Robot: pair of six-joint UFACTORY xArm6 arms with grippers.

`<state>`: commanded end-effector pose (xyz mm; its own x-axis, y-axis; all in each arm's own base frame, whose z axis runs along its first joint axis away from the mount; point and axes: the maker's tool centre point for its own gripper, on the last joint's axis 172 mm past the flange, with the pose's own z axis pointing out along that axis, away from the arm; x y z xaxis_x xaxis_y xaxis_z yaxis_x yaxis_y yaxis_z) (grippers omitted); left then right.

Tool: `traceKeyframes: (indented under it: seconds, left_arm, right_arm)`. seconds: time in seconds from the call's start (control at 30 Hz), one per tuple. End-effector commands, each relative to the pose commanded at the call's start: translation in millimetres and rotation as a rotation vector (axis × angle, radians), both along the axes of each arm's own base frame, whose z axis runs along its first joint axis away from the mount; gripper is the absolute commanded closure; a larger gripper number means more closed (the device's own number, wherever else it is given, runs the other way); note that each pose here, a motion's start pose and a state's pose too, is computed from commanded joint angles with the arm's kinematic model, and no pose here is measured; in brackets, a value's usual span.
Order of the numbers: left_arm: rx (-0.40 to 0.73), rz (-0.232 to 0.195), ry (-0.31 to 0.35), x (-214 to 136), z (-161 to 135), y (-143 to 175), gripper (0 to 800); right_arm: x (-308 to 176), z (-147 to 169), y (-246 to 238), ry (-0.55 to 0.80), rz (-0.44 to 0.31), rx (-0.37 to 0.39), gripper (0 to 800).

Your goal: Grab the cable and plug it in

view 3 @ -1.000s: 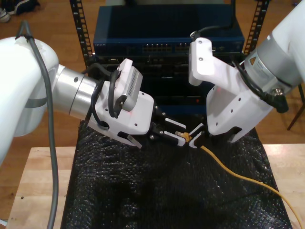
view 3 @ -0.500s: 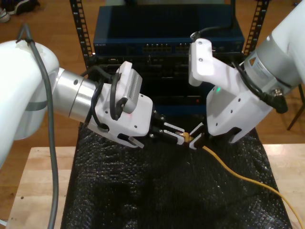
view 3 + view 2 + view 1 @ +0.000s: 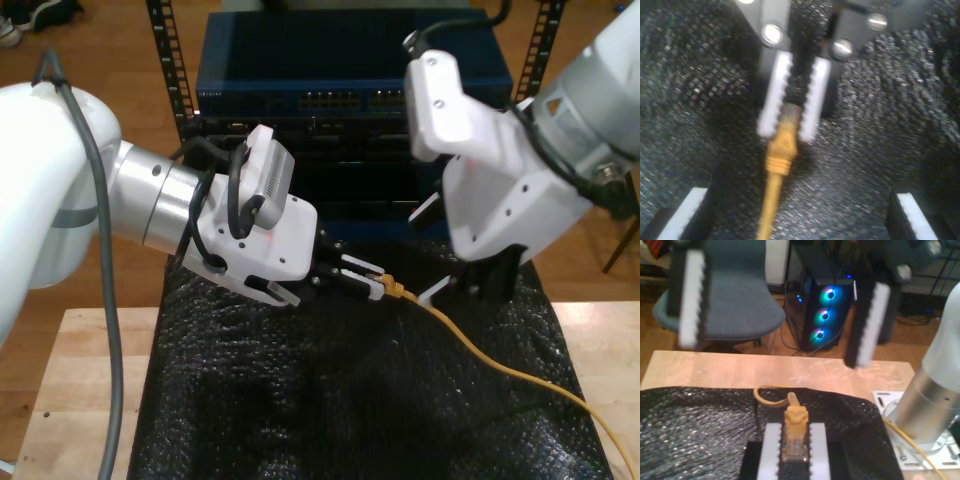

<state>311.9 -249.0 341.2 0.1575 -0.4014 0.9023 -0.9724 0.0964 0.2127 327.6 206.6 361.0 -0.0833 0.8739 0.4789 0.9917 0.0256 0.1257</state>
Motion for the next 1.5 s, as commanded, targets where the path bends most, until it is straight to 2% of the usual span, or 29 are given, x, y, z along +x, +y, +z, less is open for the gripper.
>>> traceKeyframes:
  seconds: [0.13,0.23,0.33,0.47,0.57,0.67,0.93,1.1,1.23,1.37,1.5]
  left_arm:
    - [-0.013,0.013,0.062,5.6,0.0,8.5,798]
    - [-0.028,-0.011,0.099,-1.0,3.3,6.7,798]
    - [-0.055,-0.008,0.130,-1.5,12.8,5.5,798]
    - [-0.091,-0.017,0.217,-2.5,16.0,6.5,798]
    - [-0.102,-0.020,0.264,-0.8,15.9,10.1,798]
    - [-0.106,-0.024,0.275,-0.2,16.0,11.3,798]
    - [-0.191,-0.058,0.322,-5.6,30.6,6.0,798]
    - [-0.228,-0.046,0.338,-1.2,36.2,11.5,798]
    - [-0.253,-0.067,0.350,-3.1,46.0,10.9,798]
    - [-0.299,-0.062,0.432,-0.5,55.3,16.2,798]
    - [-0.352,-0.081,0.479,1.9,61.6,19.4,798]
  right_arm:
    - [-0.3,6.4,0.1,-0.026,0.018,0.004,0]
    - [1.6,20.4,0.1,-0.057,0.020,0.009,0]
    - [3.0,31.4,-0.1,-0.081,0.018,0.016,0]
    - [2.4,43.4,1.3,-0.104,0.025,0.022,0]
    - [2.7,51.6,1.7,-0.149,0.072,0.018,0]
    - [0.2,56.1,1.2,-0.187,0.109,0.015,0]
    - [-8.8,64.7,-0.8,-0.219,0.115,0.023,0]
    - [-20.3,78.6,-0.8,-0.260,0.119,0.038,0]
    - [-31.3,83.8,9.9,-0.271,0.155,0.047,0]
    - [-44.8,89.0,23.9,-0.287,0.206,0.059,0]
    - [-34.0,94.5,25.5,-0.344,0.178,0.076,0]
